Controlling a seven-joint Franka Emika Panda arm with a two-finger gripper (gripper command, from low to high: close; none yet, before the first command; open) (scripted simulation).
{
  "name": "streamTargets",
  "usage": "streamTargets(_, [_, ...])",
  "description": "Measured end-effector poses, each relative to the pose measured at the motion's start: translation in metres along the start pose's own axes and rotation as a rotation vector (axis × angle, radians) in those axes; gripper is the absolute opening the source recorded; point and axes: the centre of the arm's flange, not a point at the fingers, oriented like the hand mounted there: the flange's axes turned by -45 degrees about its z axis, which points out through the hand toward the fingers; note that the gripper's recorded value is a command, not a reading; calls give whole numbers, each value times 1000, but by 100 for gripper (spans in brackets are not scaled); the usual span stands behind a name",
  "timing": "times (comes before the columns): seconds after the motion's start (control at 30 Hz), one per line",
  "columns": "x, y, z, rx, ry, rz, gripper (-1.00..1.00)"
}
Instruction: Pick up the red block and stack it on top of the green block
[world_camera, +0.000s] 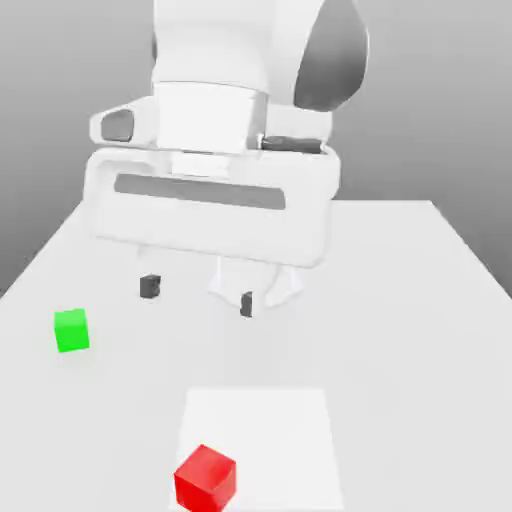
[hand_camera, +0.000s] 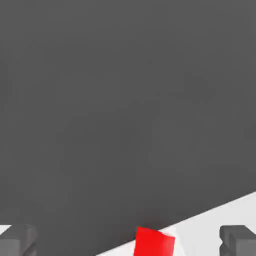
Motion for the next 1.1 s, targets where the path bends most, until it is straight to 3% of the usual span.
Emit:
streamTargets(0.23, [-38, 17, 124, -36, -192, 127, 0])
streamTargets(0.4, [-56, 21, 191, -40, -216, 143, 0])
streamTargets(0.43, [-58, 21, 199, -41, -216, 144, -100])
streamTargets(0.67, [-58, 21, 197, -40, -215, 144, -100])
streamTargets(0.83, [-45, 26, 143, -44, -215, 151, -100])
streamTargets(1.1, [-75, 232, 100, -144, -197, 448, -100])
